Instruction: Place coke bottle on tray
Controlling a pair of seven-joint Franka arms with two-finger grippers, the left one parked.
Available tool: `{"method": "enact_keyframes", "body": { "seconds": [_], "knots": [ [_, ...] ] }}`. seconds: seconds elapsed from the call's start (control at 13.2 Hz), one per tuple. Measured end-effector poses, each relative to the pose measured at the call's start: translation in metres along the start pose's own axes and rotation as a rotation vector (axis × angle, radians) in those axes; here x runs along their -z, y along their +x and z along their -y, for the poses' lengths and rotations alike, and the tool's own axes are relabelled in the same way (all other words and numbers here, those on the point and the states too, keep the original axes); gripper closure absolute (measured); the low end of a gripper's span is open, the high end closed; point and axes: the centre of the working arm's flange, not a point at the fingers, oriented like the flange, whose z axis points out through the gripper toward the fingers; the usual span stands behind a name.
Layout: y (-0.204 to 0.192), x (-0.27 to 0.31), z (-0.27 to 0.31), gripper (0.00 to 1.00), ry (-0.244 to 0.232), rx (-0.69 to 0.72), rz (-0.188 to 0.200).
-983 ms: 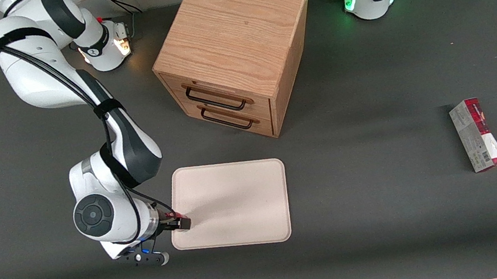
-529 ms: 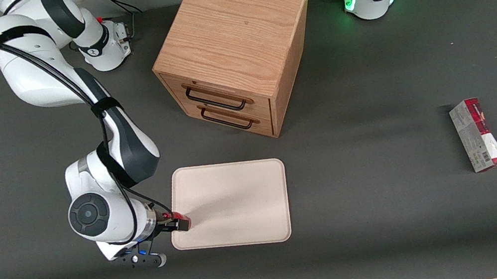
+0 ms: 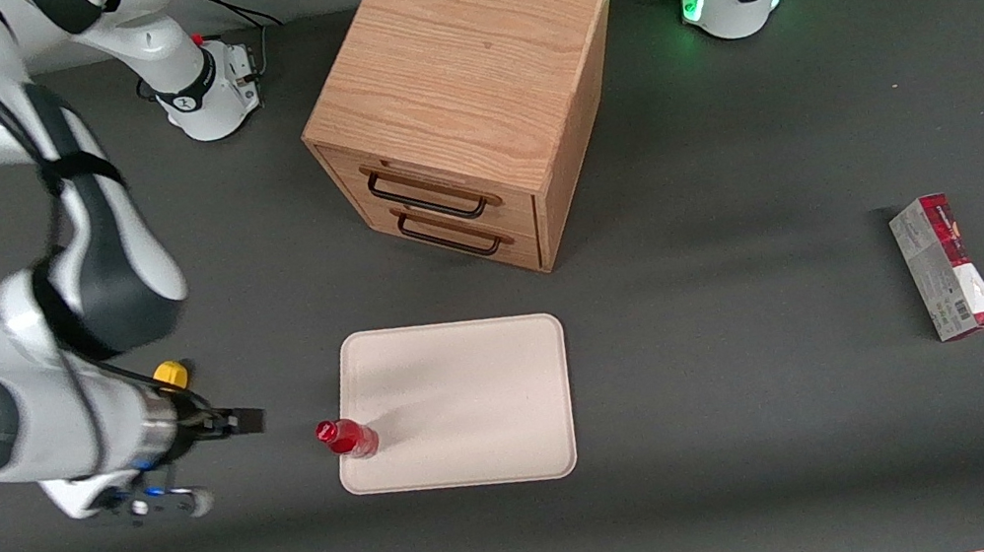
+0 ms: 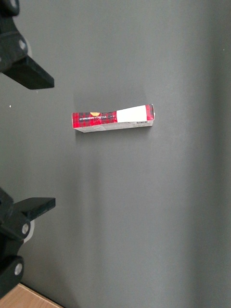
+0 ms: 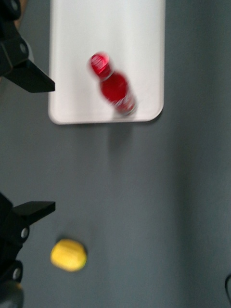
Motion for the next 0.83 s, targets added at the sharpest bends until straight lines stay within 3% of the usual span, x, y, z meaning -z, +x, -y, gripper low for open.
{"method": "enact_keyframes", "body": {
  "seconds": [0.23,0.6,0.83],
  "knots": [
    [-0.044,0.039,-0.047,0.00,-0.007,0.004,-0.008],
    [-0.116,0.068,-0.068,0.00,-0.024,0.045,-0.008],
    [-0.148,0.099,-0.089,0.00,-0.020,0.031,-0.034]
  ]
}}
